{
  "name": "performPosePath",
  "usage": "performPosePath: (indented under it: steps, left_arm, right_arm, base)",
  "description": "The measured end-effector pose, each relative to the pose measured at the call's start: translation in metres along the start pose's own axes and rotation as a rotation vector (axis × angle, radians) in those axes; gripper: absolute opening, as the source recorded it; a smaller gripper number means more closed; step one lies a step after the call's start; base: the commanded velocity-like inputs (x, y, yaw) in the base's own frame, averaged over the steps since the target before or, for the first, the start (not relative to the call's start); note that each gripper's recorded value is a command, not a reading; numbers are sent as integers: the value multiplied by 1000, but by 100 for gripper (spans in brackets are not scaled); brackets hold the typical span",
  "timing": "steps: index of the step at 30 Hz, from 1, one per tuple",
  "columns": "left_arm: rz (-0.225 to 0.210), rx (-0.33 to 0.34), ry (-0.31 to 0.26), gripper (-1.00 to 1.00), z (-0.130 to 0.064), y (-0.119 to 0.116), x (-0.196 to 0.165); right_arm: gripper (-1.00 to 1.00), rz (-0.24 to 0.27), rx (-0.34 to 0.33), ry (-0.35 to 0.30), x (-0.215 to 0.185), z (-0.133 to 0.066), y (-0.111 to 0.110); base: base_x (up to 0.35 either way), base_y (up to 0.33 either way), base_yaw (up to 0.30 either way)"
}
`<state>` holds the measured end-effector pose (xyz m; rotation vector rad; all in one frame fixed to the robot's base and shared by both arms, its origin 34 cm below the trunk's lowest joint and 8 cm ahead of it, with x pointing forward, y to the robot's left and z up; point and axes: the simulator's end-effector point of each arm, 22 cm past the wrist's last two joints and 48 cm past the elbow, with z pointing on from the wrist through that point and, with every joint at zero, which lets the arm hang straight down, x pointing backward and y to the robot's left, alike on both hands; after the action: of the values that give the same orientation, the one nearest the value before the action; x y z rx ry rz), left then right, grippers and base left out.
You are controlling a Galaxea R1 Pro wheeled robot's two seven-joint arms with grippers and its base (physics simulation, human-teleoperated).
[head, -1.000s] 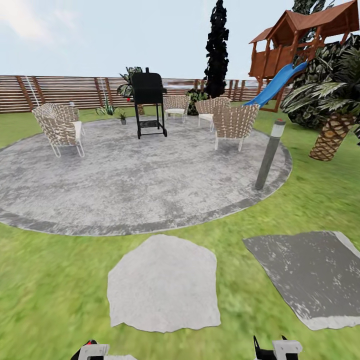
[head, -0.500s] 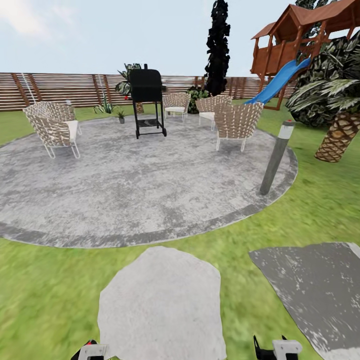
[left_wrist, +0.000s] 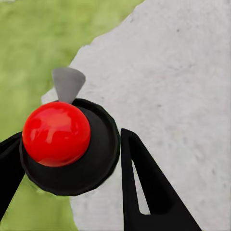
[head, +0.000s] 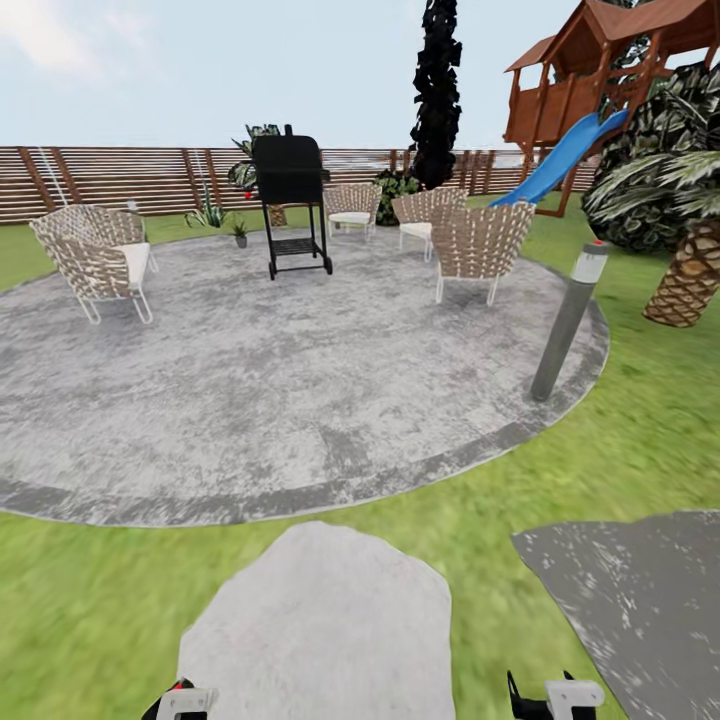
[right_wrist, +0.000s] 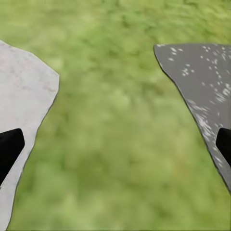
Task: Pick up the pesticide atomizer in the garden and spray insectifuge to fully cover both potted plants in the garden.
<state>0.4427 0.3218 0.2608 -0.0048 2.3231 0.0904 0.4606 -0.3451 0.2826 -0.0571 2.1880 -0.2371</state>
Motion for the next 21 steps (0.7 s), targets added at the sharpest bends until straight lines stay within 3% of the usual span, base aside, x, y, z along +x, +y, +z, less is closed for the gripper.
performPosePath:
  steps: [21]
  left_arm:
    - [0,0,0,-100,0,0,0]
  right_arm:
    - [100,0,0,0,0,0,0]
  base:
    - [340,0,0]
